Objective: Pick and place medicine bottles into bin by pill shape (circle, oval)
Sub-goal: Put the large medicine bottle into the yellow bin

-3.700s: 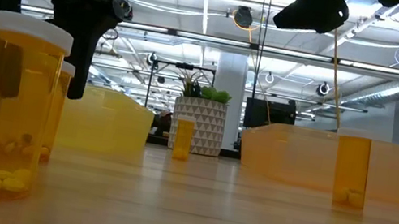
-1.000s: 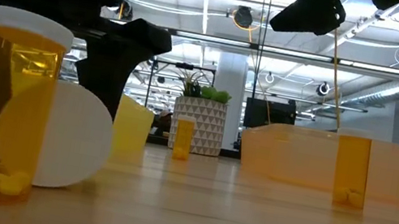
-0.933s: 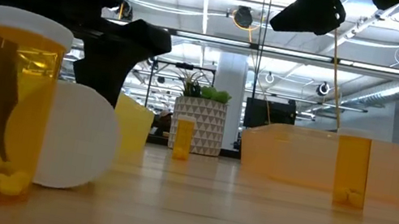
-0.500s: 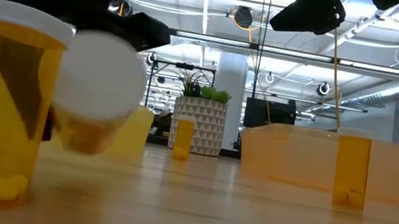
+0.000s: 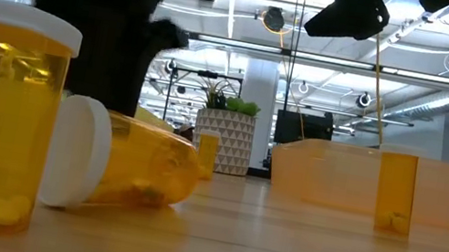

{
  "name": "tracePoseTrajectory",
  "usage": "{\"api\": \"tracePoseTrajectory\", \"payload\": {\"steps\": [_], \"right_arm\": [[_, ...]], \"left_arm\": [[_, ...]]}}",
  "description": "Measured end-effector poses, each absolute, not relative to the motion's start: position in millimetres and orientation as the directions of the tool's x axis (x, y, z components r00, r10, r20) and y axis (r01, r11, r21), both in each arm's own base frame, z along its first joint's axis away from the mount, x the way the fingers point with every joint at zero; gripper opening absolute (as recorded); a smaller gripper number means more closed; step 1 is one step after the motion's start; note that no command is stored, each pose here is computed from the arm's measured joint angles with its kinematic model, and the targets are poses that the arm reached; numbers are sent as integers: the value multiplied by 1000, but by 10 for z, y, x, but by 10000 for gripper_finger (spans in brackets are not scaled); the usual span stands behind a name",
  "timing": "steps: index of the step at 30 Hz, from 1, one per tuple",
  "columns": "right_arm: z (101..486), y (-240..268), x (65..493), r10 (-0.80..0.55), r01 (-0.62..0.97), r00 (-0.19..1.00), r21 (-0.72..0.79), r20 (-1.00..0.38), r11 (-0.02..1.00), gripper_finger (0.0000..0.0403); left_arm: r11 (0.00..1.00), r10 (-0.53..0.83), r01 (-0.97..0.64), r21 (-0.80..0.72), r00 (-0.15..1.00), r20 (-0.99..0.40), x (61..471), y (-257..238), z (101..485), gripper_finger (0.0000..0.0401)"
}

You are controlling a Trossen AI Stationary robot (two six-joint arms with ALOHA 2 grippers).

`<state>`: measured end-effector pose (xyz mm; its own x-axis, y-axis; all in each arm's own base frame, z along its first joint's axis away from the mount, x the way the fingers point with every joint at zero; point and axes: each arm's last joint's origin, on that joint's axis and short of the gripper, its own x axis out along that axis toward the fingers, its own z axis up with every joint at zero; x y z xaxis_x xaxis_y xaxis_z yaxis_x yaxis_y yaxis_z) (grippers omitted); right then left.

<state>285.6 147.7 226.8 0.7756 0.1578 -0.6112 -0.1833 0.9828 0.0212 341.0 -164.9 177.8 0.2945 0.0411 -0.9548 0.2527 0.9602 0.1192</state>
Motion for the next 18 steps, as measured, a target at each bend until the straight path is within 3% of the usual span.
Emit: {"api": "tracePoseTrajectory", "payload": {"steps": [5,9,12,18], "right_arm": [[2236,1499,2897,168,-168,782,57,-600,984,350],[2117,1546,3067,254,-267,798,58,-546,962,332],[2022,1576,3208,336,-359,805,49,-489,932,314],[1786,1478,3374,324,-369,797,14,-510,929,286]], "left_arm": [[994,64,60,91,355,-933,3276,-1586,2137,109],[978,204,-36,207,399,-894,3022,-1639,2381,106],[958,285,-91,273,428,-858,2863,-1677,2502,106],[937,345,-134,322,481,-806,2651,-1792,2625,106]]}}
